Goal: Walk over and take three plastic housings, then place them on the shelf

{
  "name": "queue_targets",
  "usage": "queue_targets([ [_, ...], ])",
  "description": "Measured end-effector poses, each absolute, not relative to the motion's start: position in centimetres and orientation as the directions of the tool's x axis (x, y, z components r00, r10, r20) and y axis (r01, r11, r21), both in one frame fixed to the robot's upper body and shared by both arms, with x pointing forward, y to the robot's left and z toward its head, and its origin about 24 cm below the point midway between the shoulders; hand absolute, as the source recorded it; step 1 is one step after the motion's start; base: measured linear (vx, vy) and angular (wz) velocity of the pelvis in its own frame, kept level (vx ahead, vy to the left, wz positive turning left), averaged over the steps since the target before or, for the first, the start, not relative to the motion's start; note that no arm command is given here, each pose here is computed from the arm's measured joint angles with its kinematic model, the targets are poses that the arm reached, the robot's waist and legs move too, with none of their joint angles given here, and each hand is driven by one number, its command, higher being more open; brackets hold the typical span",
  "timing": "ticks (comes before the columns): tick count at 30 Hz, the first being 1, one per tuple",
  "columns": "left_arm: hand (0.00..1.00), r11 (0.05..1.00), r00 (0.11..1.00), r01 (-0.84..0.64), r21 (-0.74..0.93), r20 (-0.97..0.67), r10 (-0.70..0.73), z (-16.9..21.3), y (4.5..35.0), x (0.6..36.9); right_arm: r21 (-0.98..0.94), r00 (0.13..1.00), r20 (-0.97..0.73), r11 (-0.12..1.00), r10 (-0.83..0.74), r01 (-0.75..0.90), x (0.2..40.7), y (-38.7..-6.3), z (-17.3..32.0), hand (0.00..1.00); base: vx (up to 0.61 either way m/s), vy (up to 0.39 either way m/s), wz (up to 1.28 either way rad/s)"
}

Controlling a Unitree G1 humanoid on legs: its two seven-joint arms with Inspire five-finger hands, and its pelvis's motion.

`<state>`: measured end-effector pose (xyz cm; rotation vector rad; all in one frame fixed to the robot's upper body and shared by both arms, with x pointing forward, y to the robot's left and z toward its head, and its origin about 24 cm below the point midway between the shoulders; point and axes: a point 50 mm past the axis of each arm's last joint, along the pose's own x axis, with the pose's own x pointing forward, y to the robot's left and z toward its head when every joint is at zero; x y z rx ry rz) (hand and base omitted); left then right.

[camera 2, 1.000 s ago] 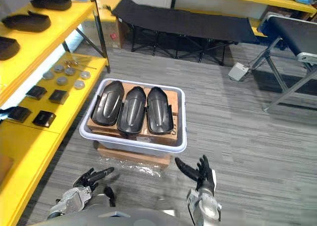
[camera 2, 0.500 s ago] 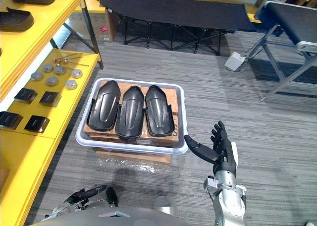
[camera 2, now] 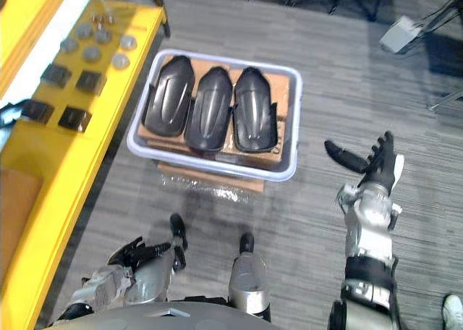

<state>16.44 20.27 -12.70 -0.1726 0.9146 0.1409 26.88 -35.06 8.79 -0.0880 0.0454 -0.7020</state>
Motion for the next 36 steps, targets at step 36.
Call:
queue_targets([
  [36, 1.00, 0.976, 0.736, -0.120, -0.184, -0.676, -0.037, -10.8, 17.2, 20.8, -0.217, 0.659, 0.479, 0.650, -0.579, 0.729, 32.7, -34.9, 27.5, 1.00, 0.00, 0.003, 0.04],
])
